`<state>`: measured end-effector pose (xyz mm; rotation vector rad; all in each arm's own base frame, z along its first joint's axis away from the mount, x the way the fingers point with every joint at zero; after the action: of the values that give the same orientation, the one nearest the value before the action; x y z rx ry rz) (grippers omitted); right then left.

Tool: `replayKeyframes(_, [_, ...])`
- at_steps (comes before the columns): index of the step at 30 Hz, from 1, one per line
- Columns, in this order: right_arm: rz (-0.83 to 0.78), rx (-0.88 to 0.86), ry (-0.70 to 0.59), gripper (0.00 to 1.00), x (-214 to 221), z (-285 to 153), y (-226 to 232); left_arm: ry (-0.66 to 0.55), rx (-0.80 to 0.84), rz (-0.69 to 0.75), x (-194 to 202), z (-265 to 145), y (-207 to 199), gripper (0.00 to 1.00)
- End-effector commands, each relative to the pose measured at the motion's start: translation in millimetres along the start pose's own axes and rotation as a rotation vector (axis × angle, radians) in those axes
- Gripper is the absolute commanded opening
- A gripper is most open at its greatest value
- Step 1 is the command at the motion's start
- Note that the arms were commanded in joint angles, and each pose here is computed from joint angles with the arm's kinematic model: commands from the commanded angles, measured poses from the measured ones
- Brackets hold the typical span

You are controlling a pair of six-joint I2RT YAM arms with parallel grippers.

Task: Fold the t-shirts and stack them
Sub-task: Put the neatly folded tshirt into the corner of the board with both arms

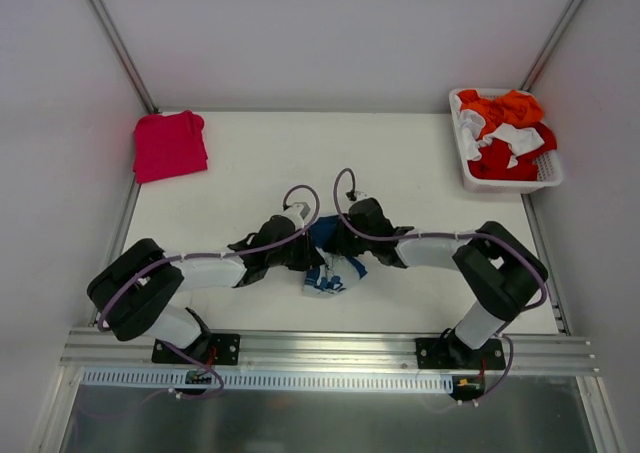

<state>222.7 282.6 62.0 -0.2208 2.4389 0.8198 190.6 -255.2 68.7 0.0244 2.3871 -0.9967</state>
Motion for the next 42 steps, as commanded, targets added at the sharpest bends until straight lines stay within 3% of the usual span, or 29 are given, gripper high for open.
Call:
replayKeyframes(1, [-0.062,-0.011,0.057,0.01,-10.8,2.6,20.5,-0.096,-0.028,0.059,-46.4,-4.3,-18.1,0.00])
replayKeyframes(15, [-0.245,-0.057,0.035,0.00,-124.9,-0.2,106.8,-0.219,-0.152,0.097,-148.4,-58.5,-17.4,0.00])
replayKeyframes(26, [-0.252,-0.159,0.046,0.01,-201.0,41.6,149.4,-0.281,-0.268,0.028,-208.5,-82.5,19.3,0.00])
replayKeyframes(30, [-0.207,-0.274,0.019,0.01,-234.5,48.1,160.2,-0.320,-0.316,-0.026,-232.4,-92.5,38.0,0.00])
replayKeyframes(42, [-0.091,-0.491,0.017,0.00,-245.4,92.2,158.6,-0.350,-0.439,-0.083,-260.8,-99.2,69.7,0.00])
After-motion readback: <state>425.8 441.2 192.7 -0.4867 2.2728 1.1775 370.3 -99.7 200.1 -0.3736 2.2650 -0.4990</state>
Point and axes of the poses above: each gripper's point midway between its finger pads, its own z axis out along the fingers, its own y axis along the line the jaws close on, x = y × z, the point moved 5 cm from there along -z, back along the fingers, and after that the axes turned 7 degrees about -z, right-handed, at the moved point
